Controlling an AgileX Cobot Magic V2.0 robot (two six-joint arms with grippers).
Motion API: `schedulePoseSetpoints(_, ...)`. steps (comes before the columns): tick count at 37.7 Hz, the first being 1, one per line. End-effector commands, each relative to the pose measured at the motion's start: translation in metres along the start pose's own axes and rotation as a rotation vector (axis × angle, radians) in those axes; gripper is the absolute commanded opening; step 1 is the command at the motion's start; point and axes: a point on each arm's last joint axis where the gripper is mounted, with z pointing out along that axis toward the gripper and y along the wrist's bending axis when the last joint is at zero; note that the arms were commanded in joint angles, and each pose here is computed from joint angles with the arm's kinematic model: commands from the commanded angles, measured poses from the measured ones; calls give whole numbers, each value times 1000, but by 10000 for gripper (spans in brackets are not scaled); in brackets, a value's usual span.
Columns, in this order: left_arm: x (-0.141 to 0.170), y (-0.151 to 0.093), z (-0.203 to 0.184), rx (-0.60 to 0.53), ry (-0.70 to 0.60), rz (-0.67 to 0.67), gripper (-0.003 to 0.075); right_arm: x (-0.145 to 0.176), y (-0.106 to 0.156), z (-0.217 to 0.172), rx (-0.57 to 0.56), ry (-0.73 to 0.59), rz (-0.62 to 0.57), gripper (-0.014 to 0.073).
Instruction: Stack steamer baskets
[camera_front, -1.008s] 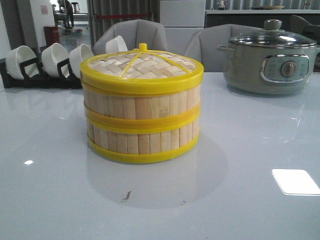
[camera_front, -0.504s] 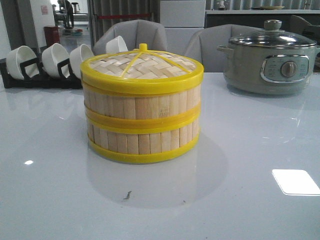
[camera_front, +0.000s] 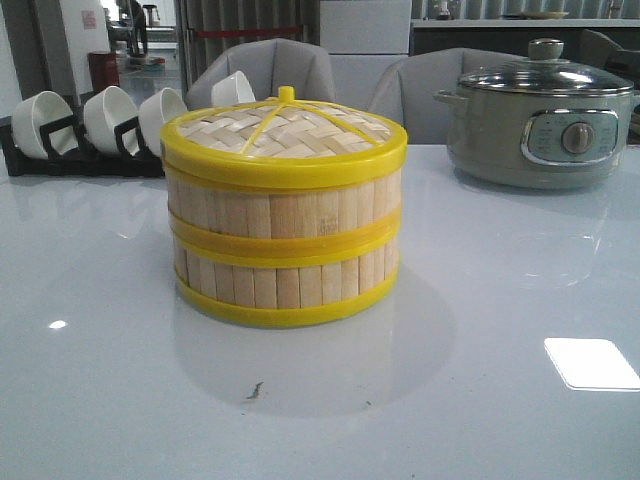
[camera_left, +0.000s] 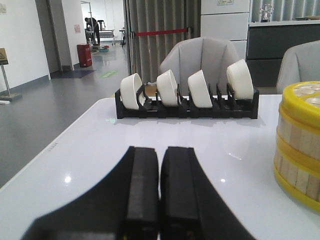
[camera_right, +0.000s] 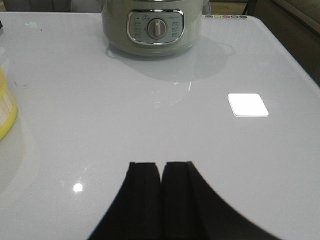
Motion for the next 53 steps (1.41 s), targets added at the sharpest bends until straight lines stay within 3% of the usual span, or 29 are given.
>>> schedulePoseSetpoints(1, -7, -1, -2, 9, -88, -12, 97, -17, -1, -3, 13, -106, -4, 76)
schedulePoseSetpoints(27, -7, -1, -2, 9, -88, -12, 97, -17, -1, -3, 18, -113, -21, 76)
schedulePoseSetpoints(36, -7, -1, -2, 9, -88, -12, 97, -17, 0, -19, 19, -213, -19, 76)
schedulePoseSetpoints(53, -7, -1, -2, 9, -88, -12, 97, 44, 1, -13, -46, -294, 79, 76)
